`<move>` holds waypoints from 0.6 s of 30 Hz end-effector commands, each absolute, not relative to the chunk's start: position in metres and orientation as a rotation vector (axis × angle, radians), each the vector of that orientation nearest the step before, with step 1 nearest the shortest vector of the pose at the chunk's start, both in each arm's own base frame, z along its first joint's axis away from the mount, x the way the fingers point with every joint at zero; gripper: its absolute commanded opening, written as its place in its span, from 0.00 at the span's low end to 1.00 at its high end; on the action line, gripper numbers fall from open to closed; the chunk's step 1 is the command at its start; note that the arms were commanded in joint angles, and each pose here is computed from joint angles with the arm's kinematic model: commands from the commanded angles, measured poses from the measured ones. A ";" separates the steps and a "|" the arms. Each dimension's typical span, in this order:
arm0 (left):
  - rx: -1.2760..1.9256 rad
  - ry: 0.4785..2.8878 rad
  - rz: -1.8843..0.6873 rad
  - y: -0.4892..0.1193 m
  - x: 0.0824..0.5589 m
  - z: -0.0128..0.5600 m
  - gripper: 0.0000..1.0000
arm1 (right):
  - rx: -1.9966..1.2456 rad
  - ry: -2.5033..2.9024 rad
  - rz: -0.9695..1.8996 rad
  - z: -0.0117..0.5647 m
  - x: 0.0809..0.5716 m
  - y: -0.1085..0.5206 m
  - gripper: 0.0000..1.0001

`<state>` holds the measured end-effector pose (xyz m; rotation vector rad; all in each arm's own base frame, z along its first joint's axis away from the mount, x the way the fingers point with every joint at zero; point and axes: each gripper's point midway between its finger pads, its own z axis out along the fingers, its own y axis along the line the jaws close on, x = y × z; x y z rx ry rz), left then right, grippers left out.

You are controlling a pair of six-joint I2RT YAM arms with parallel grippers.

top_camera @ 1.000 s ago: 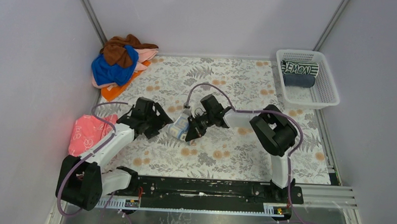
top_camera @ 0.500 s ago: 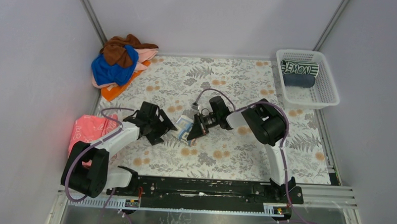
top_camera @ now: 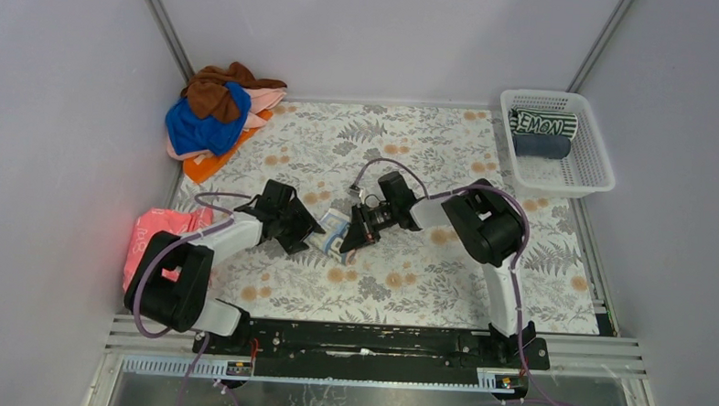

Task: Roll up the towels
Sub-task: Roll the towel at the center of the board.

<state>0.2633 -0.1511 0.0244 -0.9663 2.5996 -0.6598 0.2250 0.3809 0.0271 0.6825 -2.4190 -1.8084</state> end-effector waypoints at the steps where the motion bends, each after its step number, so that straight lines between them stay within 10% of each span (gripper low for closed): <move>1: -1.024 2.680 -0.503 -0.137 0.245 -0.013 0.54 | 0.781 -2.676 -1.597 0.019 0.231 0.366 0.21; 18: -1.029 2.747 -0.417 -0.129 0.229 -0.024 0.47 | 1.973 -3.296 -0.625 0.090 0.245 0.360 0.65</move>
